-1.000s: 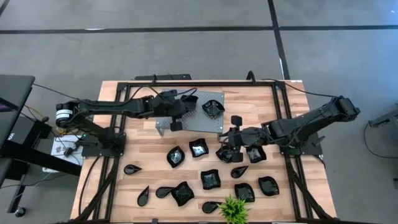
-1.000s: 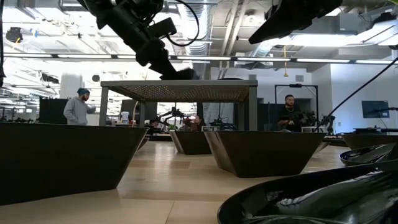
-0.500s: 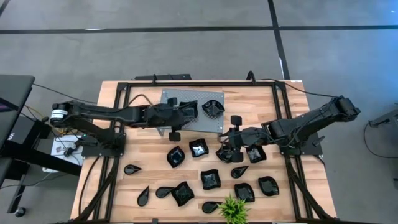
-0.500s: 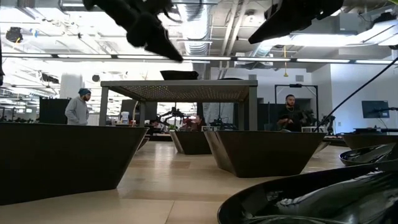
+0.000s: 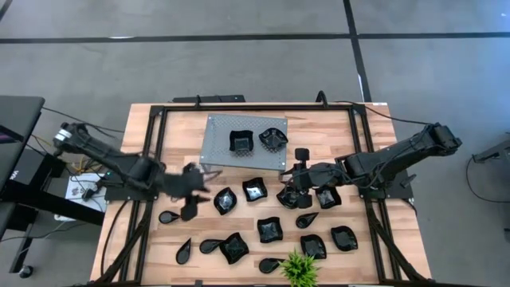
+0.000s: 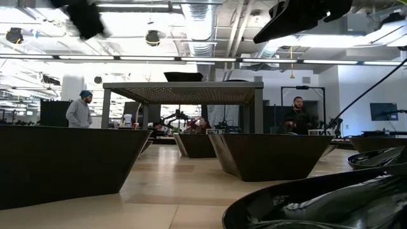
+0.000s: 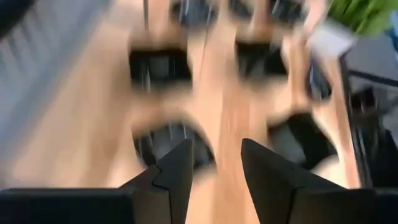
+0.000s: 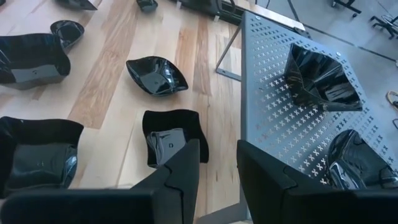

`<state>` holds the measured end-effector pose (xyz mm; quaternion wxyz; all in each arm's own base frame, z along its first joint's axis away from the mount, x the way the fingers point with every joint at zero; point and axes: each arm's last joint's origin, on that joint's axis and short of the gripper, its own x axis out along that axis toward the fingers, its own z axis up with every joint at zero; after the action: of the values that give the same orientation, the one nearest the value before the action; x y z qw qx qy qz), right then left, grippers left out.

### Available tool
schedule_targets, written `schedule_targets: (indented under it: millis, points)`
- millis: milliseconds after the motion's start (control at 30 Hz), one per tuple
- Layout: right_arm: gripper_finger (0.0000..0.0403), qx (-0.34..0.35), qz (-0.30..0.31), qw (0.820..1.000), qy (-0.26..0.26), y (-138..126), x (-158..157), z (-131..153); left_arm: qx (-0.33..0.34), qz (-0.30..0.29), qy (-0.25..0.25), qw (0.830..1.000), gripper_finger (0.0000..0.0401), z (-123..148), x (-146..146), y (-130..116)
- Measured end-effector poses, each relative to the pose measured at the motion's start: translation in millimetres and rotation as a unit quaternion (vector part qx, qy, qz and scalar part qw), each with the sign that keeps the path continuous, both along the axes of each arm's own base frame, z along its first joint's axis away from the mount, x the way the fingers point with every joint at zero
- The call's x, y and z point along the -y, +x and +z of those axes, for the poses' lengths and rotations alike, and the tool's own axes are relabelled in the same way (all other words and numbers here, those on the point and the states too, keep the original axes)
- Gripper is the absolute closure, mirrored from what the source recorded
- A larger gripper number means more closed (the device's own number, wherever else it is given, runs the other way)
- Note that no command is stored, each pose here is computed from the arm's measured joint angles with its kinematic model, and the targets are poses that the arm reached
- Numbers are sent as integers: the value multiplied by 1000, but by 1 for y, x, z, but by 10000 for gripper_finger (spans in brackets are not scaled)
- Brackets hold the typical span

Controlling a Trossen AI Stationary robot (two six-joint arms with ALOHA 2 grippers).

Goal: Pick & Place Mini shaped plates
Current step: Put the black drop-shaped plate on the shelf

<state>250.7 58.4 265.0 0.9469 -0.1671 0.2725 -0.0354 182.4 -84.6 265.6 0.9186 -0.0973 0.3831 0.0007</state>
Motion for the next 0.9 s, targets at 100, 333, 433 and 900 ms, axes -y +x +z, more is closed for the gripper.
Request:
schedule_targets:
  millis: [100,333,433,900]
  points:
    - [301,0,0,1000,0,0,0,0,-89,11,-62,994,265,-20,14,-19]
    - [301,23,1,1000,5,2,-1,4,-247,55,-144,957,265,-65,46,-59]
    - [301,51,8,999,0,5,-1,9,-288,68,-128,946,265,-84,54,-76]
    - [301,67,31,996,-40,7,-2,13,-358,95,-39,928,281,-131,67,-89]
